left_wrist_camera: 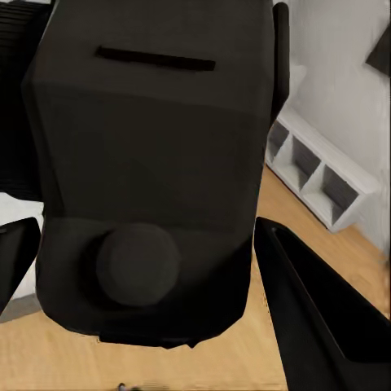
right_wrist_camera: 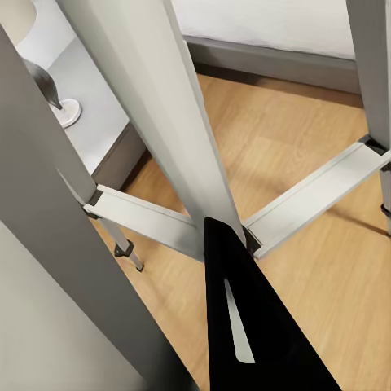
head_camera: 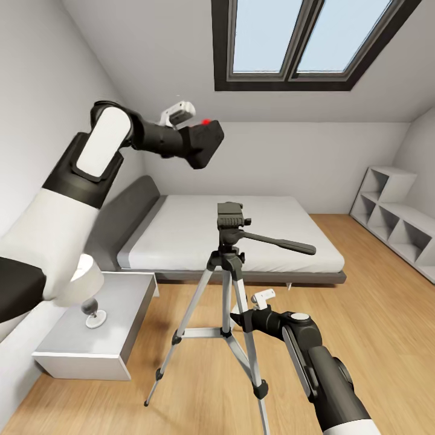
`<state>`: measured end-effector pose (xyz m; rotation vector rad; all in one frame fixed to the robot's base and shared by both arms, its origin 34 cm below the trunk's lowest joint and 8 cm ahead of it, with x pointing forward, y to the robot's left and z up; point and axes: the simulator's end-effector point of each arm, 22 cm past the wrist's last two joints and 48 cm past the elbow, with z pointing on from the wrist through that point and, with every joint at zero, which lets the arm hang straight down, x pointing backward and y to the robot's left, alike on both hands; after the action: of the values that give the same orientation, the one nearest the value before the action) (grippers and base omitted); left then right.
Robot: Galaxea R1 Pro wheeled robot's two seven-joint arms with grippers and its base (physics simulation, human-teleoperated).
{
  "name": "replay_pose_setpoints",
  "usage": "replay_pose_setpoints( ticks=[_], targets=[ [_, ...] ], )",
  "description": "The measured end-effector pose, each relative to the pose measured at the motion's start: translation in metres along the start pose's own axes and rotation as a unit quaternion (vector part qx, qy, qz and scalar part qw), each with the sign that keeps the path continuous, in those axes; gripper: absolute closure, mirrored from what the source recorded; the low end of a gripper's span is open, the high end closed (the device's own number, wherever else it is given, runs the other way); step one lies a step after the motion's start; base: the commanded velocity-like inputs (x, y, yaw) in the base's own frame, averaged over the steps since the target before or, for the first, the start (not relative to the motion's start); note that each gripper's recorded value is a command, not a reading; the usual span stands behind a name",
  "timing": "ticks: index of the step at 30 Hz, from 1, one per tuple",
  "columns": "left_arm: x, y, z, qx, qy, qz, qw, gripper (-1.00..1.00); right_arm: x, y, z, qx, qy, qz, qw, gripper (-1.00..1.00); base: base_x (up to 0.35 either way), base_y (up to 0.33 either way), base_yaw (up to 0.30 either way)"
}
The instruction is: Attach the digital camera to the camera tripod in the bedroom.
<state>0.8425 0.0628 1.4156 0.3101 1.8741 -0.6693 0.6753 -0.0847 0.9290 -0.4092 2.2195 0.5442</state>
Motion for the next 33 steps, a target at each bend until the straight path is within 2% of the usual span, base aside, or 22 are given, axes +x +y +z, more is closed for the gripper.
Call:
replay_pose_setpoints(
  ticks=[3, 4, 8, 12, 16, 21, 24, 25, 28, 29, 30, 31, 32, 33],
  targets=[
    [-0.002, 0.004, -0.001, 0.017, -0.012, 0.006, 0.9998, 1.0, 0.0, 0.0, 0.0, 0.0, 0.0, 0.0, 1.0, 1.0, 0.0, 0.0, 0.0],
    [-0.008, 0.011, -0.003, 0.018, -0.026, 0.004, 0.9995, 1.0, 0.0, 0.0, 0.0, 0.0, 0.0, 0.0, 1.0, 1.0, 0.0, 0.0, 0.0],
    [-0.027, 0.035, -0.01, 0.01, -0.073, -0.007, 0.9973, 1.0, 0.0, 0.0, 0.0, 0.0, 0.0, -0.001, 1.0, 1.0, 0.0, 0.0, 0.0],
    [-0.039, 0.038, -0.015, 0.008, -0.101, -0.007, 0.9949, 1.0, 0.0, 0.0, 0.0, 0.0, 0.0, 0.0, 1.0, 1.0, 0.0, 0.0, 0.0],
    [-0.043, 0.048, -0.015, -0.009, -0.115, -0.008, 0.9933, 1.0, 0.0, 0.0, 0.0, 0.0, 0.0, 0.0, 1.0, 1.0, 0.0, 0.0, 0.0],
    [-0.03, 0.078, -0.007, -0.04, -0.105, -0.022, 0.9934, 1.0, 0.0, 0.0, 0.0, 0.0, 0.0, 0.0, 1.0, 1.0, 0.0, 0.0, 0.0],
    [-0.026, 0.074, -0.003, -0.024, -0.101, -0.025, 0.9943, 1.0, 0.0, 0.0, 0.0, 0.0, 0.0, 0.0, 1.0, 1.0, 0.0, 0.0, 0.0],
    [-0.023, 0.065, 0.0, -0.004, -0.098, -0.023, 0.9949, 1.0, 0.0, 0.0, 0.0, 0.0, 0.0, 0.0, 1.0, 1.0, 0.0, 0.0, 0.0],
    [-0.009, 0.042, 0.007, 0.044, -0.08, 0.004, 0.9958, 1.0, 0.0, 0.0, 0.0, 0.0, 0.0, 0.0, 1.0, 1.0, 0.0, 0.0, 0.0],
    [0.001, 0.03, 0.009, 0.071, -0.067, 0.026, 0.9948, 1.0, 0.0, 0.0, 0.0, 0.0, 0.0, 0.001, 1.0, 1.0, 0.0, 0.0, 0.0],
    [0.007, 0.027, 0.01, 0.08, -0.061, 0.043, 0.994, 1.0, 0.0, 0.0, 0.0, 0.0, 0.0, 0.001, 1.0, 1.0, 0.0, 0.0, 0.0],
    [0.016, 0.018, 0.01, 0.104, -0.048, 0.069, 0.9911, 1.0, 0.0, 0.0, 0.0, 0.0, 0.0, 0.001, 1.0, 1.0, 0.0, 0.0, 0.0],
    [0.021, 0.015, 0.01, 0.112, -0.043, 0.086, 0.9891, 1.0, 0.0, 0.0, 0.0, 0.0, 0.0, 0.001, 1.0, 1.0, 0.0, 0.0, 0.0],
    [0.028, 0.009, 0.008, 0.13, -0.034, 0.116, 0.9841, 1.0, 0.0, 0.0, 0.0, 0.0, 0.0, 0.001, 1.0, 1.0, 0.024, 0.0, 0.0]
  ],
)
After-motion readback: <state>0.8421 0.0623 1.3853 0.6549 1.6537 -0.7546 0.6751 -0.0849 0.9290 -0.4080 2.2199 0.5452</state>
